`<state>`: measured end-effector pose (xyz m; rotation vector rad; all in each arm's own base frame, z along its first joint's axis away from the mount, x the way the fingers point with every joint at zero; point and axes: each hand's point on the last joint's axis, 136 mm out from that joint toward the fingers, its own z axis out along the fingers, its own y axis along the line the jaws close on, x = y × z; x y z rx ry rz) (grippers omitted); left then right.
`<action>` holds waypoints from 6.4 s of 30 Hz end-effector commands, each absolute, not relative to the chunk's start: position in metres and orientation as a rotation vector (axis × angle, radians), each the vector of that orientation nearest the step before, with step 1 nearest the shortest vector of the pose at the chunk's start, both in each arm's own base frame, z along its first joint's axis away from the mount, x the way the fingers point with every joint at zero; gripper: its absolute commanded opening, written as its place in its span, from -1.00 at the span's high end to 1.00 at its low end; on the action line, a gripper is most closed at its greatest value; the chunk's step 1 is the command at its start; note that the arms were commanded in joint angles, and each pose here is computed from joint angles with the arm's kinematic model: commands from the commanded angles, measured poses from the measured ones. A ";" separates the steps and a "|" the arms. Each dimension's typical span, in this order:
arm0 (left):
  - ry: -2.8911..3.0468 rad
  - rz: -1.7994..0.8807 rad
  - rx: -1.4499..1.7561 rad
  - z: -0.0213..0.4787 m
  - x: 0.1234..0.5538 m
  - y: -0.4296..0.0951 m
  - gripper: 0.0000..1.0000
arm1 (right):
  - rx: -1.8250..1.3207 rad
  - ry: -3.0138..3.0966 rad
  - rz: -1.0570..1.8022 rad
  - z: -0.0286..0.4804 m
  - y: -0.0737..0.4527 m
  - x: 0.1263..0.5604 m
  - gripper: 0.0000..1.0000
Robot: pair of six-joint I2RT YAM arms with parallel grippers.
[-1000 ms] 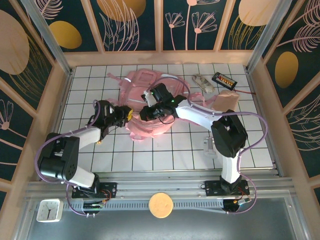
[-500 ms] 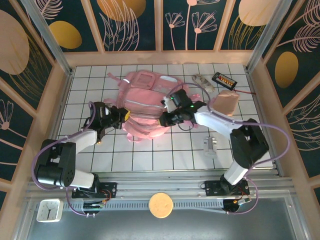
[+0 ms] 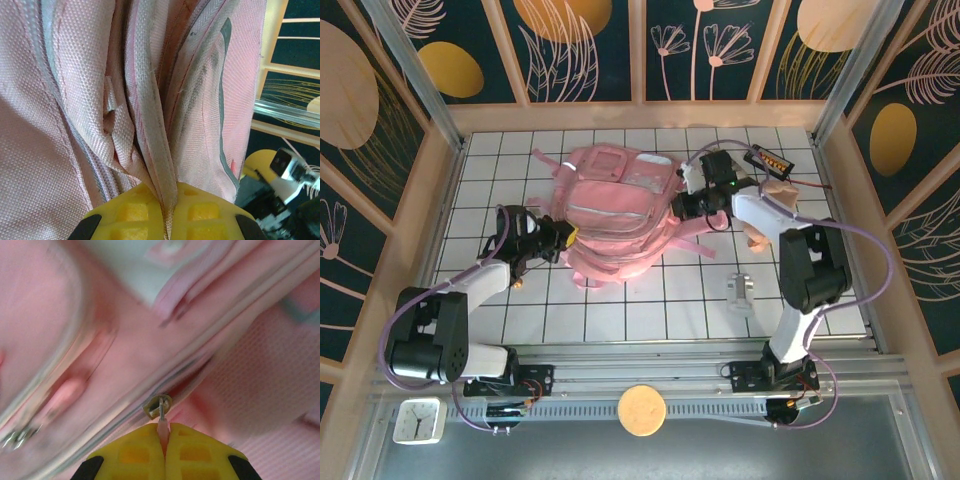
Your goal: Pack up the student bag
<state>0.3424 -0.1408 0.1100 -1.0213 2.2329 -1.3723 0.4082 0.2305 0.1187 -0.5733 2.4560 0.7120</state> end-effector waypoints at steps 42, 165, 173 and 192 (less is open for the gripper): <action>2.257 -1.205 -0.913 0.149 0.350 -0.116 -0.32 | -1.538 1.577 0.727 0.117 0.320 0.413 -0.63; 2.296 -1.041 -0.491 0.136 0.325 -0.159 -0.98 | 0.125 2.645 1.348 0.138 0.352 0.319 1.00; 2.302 -0.995 -0.530 0.173 0.325 -0.132 -0.98 | 0.124 2.650 1.233 0.138 0.286 0.341 1.00; 2.347 -1.196 -0.575 0.129 0.384 -0.157 -0.56 | 0.014 2.703 1.229 0.119 0.282 0.333 1.00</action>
